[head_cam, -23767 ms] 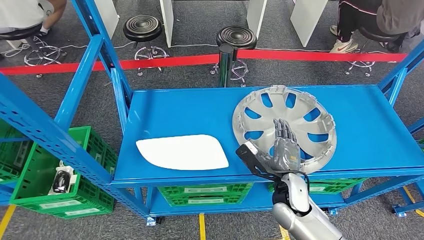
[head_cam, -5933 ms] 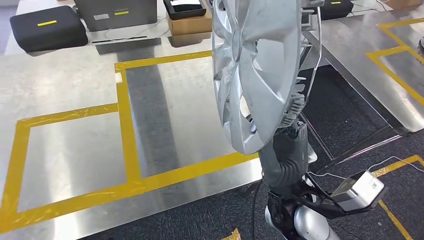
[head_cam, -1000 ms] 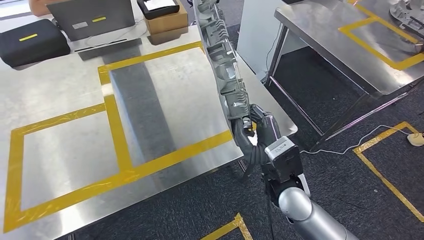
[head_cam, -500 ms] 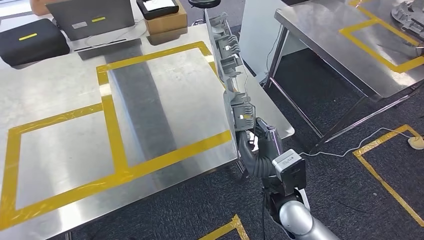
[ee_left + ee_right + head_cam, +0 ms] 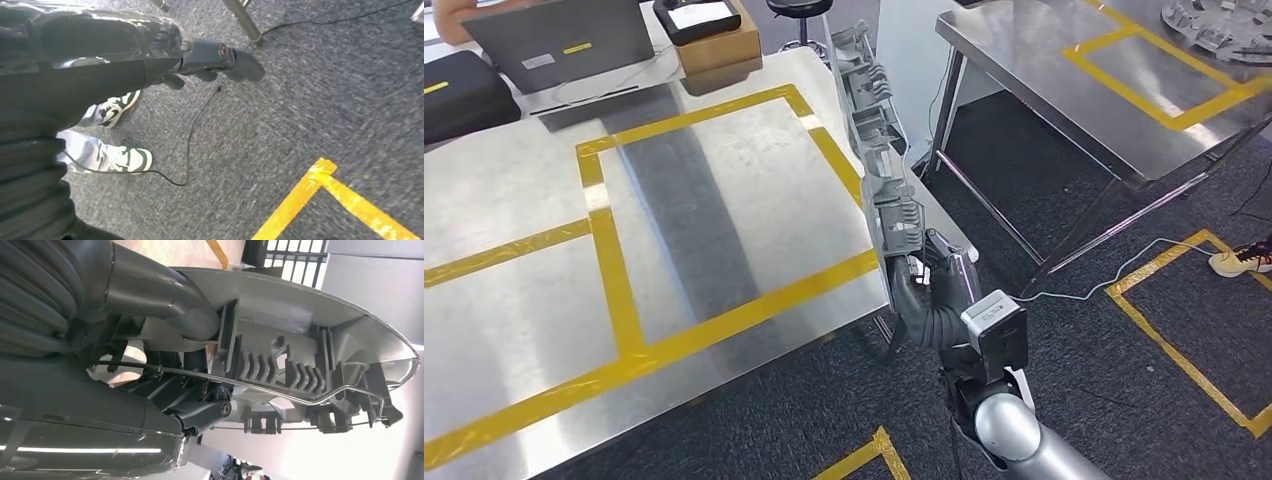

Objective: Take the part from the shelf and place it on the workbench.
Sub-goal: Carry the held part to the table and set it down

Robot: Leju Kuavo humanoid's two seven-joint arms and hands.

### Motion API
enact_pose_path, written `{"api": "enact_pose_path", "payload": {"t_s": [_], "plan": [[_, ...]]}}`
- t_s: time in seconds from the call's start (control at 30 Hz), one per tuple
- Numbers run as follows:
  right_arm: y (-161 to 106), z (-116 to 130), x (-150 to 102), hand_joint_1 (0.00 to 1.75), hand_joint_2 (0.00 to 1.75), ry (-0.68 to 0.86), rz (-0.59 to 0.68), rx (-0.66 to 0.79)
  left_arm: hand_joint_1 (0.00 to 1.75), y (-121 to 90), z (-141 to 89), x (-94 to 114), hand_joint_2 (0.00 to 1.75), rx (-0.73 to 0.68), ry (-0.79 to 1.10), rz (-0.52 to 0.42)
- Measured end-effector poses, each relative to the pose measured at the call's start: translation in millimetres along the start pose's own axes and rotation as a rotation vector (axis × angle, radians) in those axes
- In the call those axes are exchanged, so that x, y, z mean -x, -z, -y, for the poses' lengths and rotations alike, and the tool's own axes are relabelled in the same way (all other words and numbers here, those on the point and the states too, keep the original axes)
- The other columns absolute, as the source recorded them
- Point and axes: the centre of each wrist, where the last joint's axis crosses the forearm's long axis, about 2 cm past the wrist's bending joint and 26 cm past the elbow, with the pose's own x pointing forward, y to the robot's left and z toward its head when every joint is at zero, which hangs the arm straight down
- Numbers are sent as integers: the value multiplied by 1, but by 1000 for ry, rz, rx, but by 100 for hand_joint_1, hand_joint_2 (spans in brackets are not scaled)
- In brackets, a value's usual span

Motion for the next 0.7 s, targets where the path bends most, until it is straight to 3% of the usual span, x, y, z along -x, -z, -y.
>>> {"api": "enact_pose_path", "payload": {"t_s": [0.7], "plan": [[-1,7,-6,175,175,-35,-21,-2,0,-1,2,0,175,4,10,-14]]}}
